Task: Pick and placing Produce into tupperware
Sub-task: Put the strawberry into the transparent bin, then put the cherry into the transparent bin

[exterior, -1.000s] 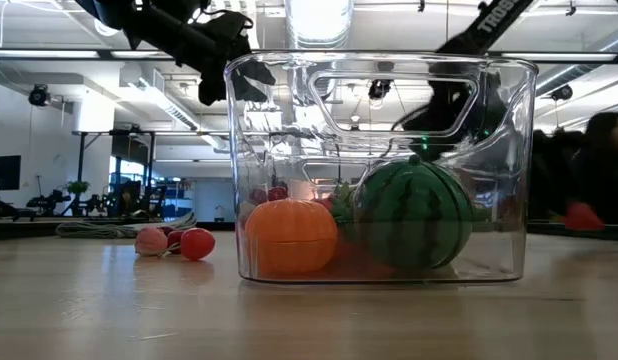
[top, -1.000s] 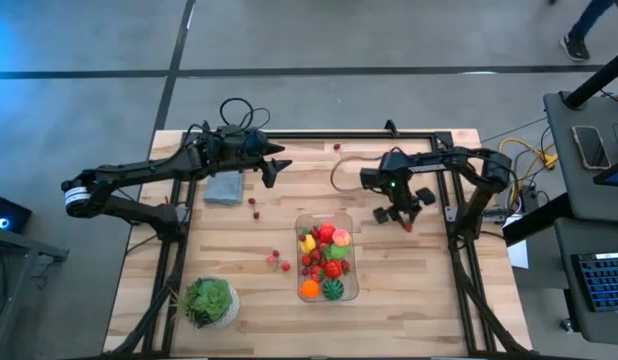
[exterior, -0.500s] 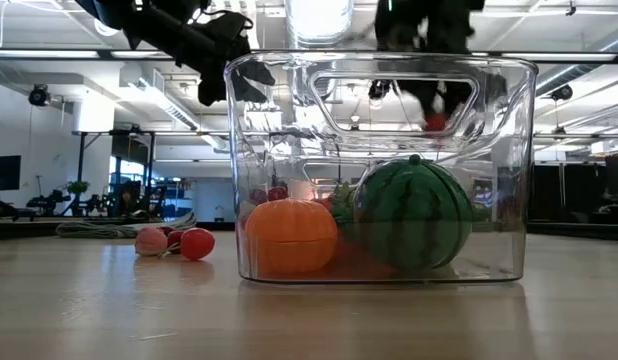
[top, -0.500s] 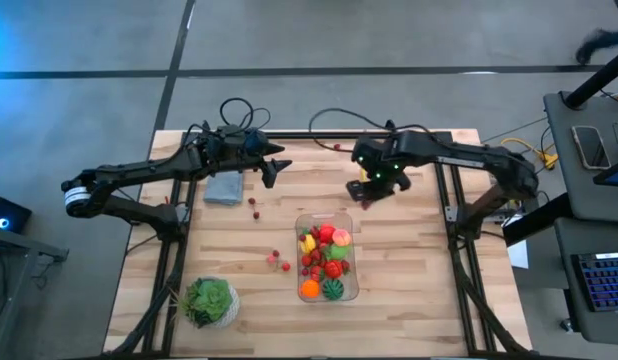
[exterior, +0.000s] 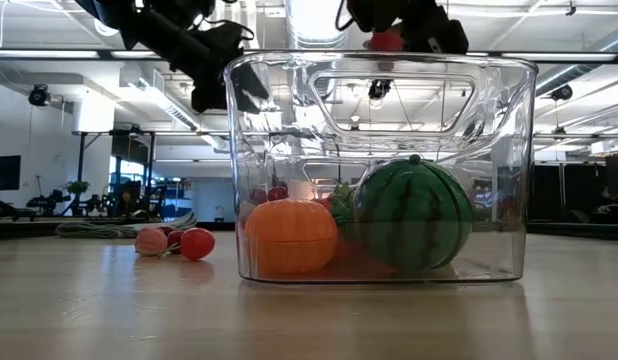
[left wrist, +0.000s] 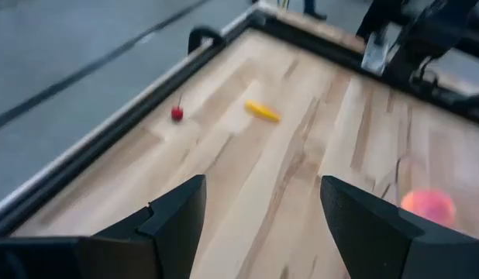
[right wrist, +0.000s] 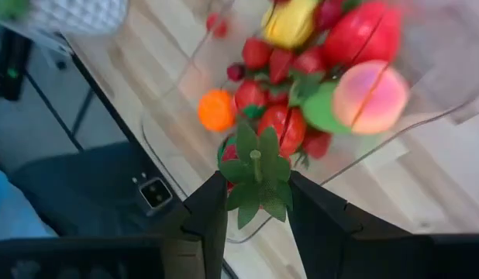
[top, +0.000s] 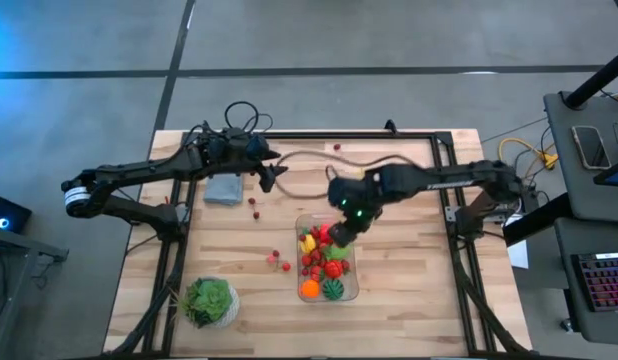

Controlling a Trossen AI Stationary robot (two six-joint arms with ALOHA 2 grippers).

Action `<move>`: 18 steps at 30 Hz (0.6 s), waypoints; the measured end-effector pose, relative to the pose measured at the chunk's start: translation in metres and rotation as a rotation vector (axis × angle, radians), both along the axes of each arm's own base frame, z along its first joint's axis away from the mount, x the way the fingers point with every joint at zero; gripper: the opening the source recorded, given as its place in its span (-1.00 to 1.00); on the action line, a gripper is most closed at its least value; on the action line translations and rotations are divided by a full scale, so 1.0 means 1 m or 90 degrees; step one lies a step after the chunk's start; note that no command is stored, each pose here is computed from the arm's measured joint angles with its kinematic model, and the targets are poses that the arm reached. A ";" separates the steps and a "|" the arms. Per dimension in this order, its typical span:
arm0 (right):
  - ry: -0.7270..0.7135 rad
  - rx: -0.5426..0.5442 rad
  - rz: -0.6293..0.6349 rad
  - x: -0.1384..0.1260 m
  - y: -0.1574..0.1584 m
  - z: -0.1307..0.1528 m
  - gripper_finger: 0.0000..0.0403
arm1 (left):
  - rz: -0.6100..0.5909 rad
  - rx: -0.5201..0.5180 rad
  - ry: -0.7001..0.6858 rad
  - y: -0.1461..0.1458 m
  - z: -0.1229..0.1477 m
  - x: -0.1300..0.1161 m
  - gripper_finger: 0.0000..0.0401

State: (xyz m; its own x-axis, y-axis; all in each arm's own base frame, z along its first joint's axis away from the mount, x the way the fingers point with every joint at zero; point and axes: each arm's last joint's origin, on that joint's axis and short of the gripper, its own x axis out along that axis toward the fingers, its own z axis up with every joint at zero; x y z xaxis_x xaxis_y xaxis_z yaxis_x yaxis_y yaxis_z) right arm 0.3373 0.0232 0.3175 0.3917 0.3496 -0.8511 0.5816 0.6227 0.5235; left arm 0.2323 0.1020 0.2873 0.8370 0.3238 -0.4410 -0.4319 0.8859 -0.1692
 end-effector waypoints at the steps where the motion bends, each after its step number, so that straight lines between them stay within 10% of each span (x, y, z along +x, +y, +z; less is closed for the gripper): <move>1: 0.011 0.001 0.004 0.003 0.005 -0.004 -0.41 | 0.000 -0.005 0.011 0.000 -0.002 -0.001 0.20; 7: 0.025 -0.031 -0.009 0.021 0.018 -0.013 -0.20 | -0.022 0.013 0.068 -0.004 -0.004 -0.009 0.20; 18: -0.029 -0.296 -0.157 0.004 -0.003 0.047 0.43 | 0.033 -0.018 0.241 -0.009 -0.022 -0.028 0.20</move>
